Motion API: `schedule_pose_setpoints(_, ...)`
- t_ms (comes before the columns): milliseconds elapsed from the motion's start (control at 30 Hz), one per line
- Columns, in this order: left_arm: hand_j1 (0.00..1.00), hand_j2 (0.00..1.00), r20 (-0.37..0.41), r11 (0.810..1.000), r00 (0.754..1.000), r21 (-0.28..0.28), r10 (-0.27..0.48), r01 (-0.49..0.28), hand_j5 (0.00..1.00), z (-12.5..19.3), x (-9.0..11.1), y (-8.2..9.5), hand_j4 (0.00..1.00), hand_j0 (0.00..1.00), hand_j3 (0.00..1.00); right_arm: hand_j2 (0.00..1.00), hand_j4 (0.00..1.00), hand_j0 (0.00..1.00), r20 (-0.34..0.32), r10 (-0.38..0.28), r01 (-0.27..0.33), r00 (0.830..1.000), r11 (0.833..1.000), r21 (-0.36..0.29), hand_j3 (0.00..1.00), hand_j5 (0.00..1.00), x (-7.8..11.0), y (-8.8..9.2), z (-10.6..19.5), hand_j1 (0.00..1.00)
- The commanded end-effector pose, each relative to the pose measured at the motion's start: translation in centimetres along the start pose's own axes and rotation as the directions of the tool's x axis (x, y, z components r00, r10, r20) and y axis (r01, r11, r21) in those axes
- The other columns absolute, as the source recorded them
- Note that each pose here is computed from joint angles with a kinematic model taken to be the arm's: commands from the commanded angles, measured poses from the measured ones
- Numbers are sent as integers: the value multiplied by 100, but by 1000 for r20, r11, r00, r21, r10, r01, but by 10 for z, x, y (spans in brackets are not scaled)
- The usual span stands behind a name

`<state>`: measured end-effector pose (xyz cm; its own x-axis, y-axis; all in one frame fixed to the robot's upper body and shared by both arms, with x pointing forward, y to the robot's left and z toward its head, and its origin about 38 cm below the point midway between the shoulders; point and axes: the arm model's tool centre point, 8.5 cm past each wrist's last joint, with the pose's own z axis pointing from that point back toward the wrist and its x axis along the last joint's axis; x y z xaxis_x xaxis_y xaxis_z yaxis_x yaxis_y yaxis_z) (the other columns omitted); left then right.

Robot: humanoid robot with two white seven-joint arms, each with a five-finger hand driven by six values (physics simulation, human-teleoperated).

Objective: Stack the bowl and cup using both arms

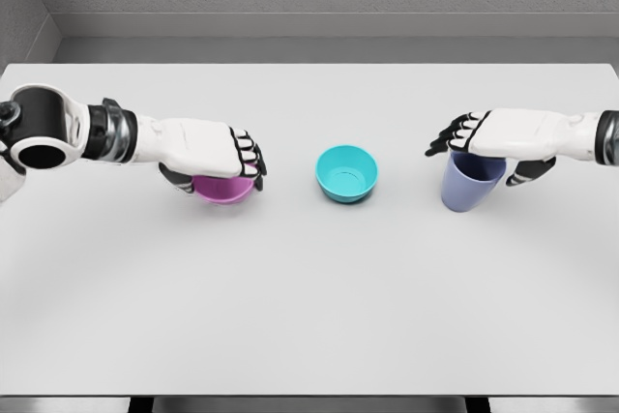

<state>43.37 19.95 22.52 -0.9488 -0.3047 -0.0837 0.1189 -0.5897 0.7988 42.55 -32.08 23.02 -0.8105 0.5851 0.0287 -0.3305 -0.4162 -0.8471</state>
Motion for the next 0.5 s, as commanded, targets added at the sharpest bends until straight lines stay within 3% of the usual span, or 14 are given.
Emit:
schedule_pose_setpoints(0, 64, 64, 20, 1000, 1000, 21, -6, 6, 64, -9, 4, 8, 64, 64, 64, 100, 100, 100, 4, -5, 5, 1000, 1000, -1, 100, 100, 1, 0, -2, 100)
schedule_pose_setpoints(367, 64, 64, 72, 990, 992, 109, -101, 92, 64, -36, 15, 67, 64, 64, 64, 100, 100, 100, -2, -14, 14, 1000, 1000, 2, 100, 100, -2, 3, -6, 100)
schedule_pose_setpoints(467, 65, 65, 62, 994, 996, 101, -58, 51, 65, -56, 1, 72, 65, 65, 65, 100, 100, 100, -2, -14, 14, 1000, 1000, 2, 100, 100, -2, 3, -6, 100)
